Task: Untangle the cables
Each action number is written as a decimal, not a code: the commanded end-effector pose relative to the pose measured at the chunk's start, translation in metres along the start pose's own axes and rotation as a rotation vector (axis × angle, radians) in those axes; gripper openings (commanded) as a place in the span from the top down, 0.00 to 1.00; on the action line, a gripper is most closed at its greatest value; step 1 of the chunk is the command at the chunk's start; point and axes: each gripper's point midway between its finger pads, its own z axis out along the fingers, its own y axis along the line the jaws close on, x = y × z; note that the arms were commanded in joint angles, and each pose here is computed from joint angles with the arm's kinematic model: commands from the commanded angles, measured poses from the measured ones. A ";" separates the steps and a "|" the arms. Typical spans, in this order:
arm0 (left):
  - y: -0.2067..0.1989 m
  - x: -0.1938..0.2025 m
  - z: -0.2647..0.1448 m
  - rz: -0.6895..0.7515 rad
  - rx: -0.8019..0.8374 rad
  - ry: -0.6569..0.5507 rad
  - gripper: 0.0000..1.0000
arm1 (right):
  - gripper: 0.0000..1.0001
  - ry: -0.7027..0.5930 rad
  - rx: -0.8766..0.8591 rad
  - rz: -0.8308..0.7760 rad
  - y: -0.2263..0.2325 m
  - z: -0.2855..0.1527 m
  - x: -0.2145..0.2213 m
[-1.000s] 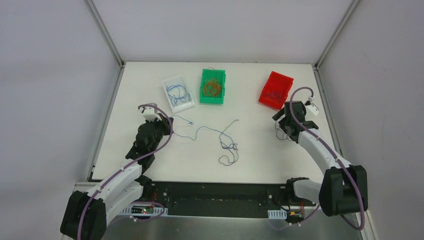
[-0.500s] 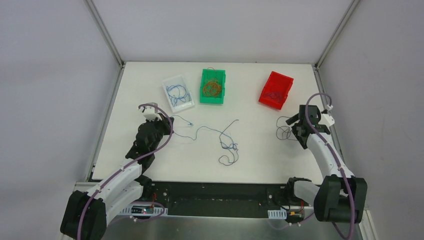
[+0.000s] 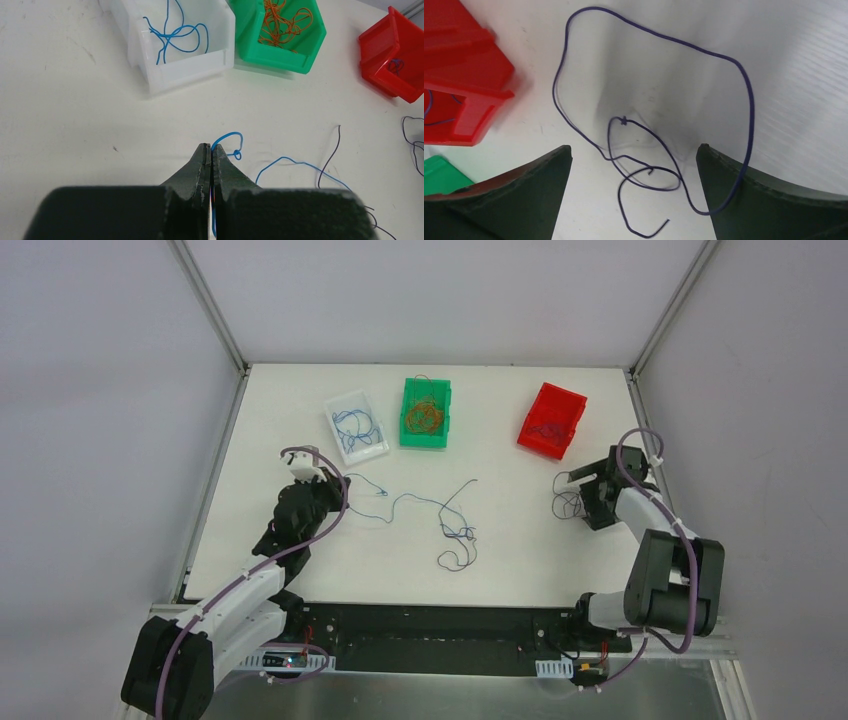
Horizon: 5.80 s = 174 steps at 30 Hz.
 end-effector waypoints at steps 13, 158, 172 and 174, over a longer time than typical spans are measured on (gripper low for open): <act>-0.008 -0.024 0.005 0.005 0.017 -0.057 1.00 | 0.01 -0.026 0.243 -0.293 0.035 0.025 0.016; -0.054 0.002 0.020 0.058 0.265 0.108 1.00 | 0.24 0.246 -0.529 -0.901 0.170 -0.124 0.131; -0.061 0.009 0.023 0.057 0.295 0.153 1.00 | 0.11 0.289 -0.402 -1.016 0.050 -0.126 0.215; -0.062 0.009 0.022 0.056 0.300 0.155 1.00 | 0.14 0.307 -0.414 -1.058 0.047 -0.126 0.229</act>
